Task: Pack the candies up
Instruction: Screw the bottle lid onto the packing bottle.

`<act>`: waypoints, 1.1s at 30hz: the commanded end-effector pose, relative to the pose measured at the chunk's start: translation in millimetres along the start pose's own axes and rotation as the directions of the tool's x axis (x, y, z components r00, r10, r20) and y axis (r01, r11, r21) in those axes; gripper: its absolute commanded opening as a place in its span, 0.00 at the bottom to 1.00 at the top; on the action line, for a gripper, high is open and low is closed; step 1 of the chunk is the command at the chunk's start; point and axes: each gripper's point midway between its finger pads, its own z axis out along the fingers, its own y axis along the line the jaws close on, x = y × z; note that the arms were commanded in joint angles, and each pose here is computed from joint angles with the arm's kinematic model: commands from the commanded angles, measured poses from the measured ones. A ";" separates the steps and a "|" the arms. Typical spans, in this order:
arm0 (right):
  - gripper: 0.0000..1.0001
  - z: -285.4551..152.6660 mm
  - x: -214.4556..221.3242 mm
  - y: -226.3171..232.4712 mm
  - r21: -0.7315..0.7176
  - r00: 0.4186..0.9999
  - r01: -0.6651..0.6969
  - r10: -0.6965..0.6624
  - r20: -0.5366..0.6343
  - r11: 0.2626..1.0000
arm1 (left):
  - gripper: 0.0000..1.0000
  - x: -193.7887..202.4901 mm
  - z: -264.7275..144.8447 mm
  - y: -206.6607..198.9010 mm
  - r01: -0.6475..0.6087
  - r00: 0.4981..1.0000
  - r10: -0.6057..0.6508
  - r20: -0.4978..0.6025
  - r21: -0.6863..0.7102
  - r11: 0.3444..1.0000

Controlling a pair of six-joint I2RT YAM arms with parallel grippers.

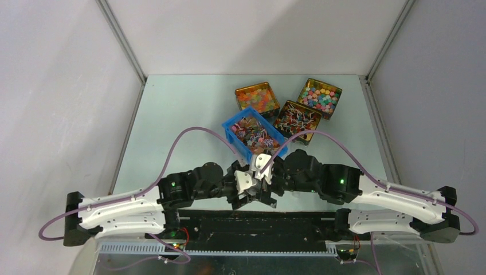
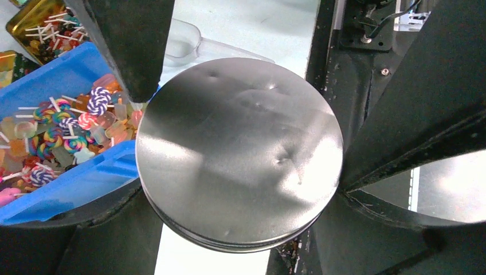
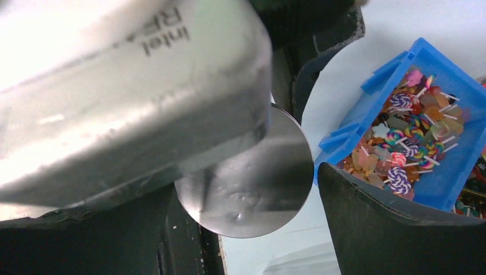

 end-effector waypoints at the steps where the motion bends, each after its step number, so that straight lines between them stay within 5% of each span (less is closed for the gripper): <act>1: 0.99 1.7 -30.0 1.4 0.000 0.994 -0.029 0.029 0.109 1.000 | 0.41 -67.5 -13.4 23.7 0.055 0.967 -0.028 0.254 -0.103 0.993; 23: 1.00 -32.6 1.5 5.9 -0.117 0.994 0.008 0.006 0.111 0.993 | 0.41 -26.7 -27.3 -9.0 0.016 0.988 -0.023 0.154 0.051 0.999; 33: 1.00 -57.8 -14.5 14.7 -0.223 0.967 0.126 -0.070 0.243 0.967 | 0.41 -28.2 -27.0 -29.7 -0.031 0.986 0.003 0.164 0.170 0.985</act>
